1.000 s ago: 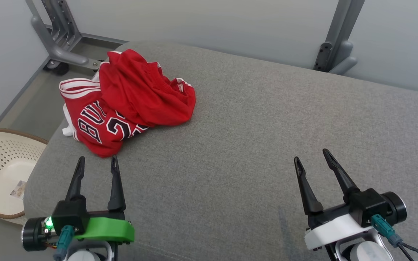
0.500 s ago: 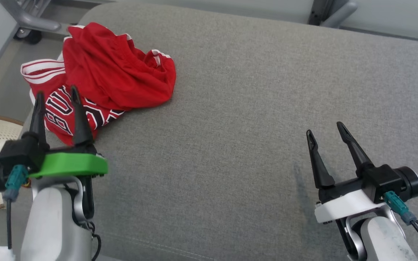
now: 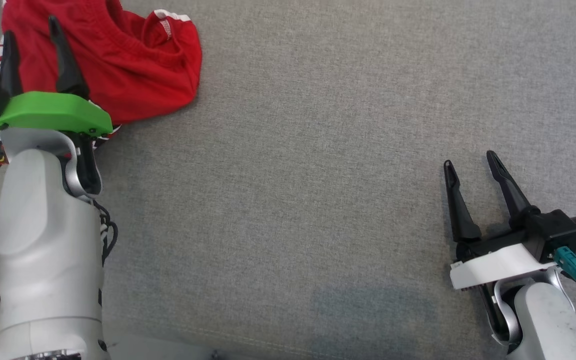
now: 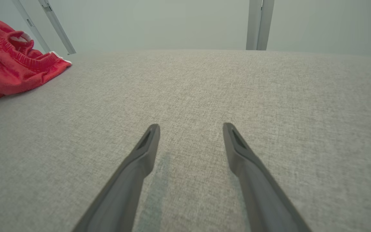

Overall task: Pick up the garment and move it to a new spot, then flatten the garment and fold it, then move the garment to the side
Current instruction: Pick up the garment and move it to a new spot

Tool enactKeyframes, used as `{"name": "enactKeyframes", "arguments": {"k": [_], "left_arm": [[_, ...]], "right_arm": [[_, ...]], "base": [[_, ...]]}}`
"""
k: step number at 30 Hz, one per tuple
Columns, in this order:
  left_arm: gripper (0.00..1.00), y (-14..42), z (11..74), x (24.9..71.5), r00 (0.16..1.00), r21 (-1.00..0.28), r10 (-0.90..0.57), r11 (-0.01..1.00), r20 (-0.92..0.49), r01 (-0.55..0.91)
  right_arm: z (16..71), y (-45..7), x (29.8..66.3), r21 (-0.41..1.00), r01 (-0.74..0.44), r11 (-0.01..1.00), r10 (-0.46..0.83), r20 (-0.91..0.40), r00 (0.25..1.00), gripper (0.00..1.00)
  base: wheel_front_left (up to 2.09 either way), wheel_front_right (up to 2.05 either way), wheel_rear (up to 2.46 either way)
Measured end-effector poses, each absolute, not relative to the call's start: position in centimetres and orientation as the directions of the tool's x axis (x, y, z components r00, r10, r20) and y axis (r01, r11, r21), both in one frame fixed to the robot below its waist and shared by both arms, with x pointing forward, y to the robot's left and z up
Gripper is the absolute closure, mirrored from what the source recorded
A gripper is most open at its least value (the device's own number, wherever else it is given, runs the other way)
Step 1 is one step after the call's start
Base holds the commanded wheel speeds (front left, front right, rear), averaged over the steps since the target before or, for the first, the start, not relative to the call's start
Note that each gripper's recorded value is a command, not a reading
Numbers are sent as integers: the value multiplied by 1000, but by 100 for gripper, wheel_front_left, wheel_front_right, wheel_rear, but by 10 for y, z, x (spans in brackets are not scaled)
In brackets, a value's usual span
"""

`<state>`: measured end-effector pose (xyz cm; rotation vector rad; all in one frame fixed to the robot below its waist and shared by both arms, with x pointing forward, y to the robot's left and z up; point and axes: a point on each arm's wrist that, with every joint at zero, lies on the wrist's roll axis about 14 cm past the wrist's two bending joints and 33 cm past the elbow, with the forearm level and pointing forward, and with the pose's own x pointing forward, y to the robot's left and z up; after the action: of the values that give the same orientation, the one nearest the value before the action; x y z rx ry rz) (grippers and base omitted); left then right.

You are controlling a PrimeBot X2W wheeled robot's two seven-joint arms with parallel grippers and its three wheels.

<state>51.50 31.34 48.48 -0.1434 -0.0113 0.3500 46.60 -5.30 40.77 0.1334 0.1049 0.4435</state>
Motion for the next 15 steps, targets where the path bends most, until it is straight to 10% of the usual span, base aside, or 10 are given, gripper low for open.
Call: {"name": "enactKeyframes", "arguments": {"k": [15], "left_arm": [[0,320,390,560,850,-82,350,908,-394,-412]], "right_arm": [[378,-55,475,201,-415,888,442,-114,890,0]], "base": [[0,0,0]]}}
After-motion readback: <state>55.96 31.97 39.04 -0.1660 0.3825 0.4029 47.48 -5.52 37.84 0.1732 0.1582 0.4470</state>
